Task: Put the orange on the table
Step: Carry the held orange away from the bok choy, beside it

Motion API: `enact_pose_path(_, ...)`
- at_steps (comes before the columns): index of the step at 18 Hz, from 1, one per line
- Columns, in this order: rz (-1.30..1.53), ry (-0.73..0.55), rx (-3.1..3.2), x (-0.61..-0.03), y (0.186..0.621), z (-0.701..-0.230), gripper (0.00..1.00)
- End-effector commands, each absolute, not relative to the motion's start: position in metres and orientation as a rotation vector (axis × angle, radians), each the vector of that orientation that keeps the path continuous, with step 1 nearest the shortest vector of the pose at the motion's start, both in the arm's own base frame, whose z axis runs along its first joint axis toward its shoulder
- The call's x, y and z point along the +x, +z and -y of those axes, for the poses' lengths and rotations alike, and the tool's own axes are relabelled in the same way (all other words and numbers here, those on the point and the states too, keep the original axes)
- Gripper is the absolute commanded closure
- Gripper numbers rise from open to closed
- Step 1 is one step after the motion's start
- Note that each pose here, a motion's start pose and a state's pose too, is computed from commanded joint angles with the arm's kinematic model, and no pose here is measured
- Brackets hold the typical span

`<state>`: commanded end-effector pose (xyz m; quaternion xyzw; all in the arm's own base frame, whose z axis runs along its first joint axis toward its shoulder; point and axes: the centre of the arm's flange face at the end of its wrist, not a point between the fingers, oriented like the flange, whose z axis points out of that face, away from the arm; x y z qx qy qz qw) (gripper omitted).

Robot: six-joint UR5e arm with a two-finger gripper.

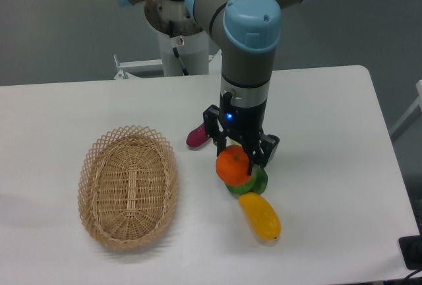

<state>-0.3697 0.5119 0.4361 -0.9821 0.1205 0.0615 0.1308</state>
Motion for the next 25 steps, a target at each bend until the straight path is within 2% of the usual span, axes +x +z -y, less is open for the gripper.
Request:
enact_pose_path(17,-0.484,0.193,-2.859,-0.384,0.429,-0.498,0.33)
enact_pose_path(21,-0.61,0.194,-2.862,-0.403,0.415,-0.478,0.33)
enact_pose_path(25,-0.74,0.169,-2.874,-0.441,0.373,-0.471,0.33)
